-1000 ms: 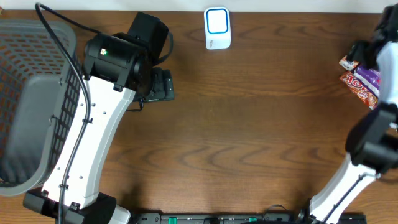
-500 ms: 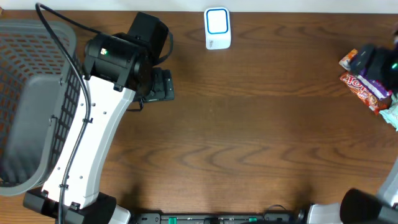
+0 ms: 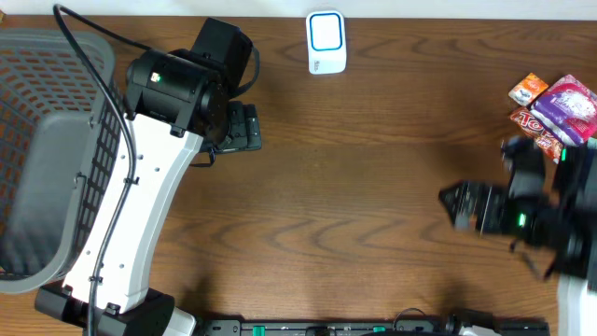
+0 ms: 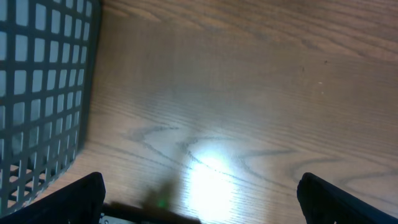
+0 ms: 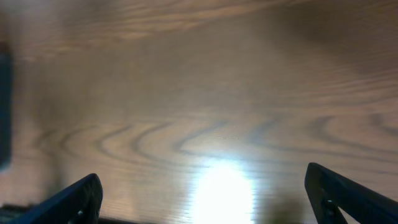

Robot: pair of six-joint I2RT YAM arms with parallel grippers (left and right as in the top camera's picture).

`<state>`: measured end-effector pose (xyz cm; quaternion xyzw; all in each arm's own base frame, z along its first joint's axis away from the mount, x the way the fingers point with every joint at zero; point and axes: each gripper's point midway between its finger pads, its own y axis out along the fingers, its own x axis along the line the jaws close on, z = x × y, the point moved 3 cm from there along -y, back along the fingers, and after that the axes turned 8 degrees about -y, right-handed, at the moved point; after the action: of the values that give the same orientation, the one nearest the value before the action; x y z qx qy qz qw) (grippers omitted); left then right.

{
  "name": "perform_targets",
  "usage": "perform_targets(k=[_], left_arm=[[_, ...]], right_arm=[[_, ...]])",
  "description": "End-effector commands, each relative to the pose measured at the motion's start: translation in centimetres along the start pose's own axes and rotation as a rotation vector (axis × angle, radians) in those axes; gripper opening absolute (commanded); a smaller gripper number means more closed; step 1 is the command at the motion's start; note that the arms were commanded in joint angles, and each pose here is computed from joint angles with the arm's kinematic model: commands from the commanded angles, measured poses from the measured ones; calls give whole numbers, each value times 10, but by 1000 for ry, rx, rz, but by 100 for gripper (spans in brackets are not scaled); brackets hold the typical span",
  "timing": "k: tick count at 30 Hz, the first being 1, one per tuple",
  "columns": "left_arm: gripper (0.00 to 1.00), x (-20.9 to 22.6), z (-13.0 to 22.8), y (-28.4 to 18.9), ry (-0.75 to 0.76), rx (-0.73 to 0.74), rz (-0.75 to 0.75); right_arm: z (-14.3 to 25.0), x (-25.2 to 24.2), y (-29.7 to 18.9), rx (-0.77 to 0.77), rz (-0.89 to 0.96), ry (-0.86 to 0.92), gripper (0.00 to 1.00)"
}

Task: Scan the item barcode

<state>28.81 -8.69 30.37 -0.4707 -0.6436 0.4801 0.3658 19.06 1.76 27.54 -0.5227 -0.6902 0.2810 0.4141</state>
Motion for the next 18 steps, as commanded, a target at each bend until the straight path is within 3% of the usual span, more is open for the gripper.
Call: perform_targets(k=[1,10,18], left_arm=[[98,7,7,-2,1,32,-26],[98,7,7,-2,1,32,-26],[98,7,7,-2,1,32,-26]], right_arm=[[25,14,-1,-28,-66,-25,99],[69,19,2,-40,-68,173,99],[75,20,2,-16,-69,189,99]])
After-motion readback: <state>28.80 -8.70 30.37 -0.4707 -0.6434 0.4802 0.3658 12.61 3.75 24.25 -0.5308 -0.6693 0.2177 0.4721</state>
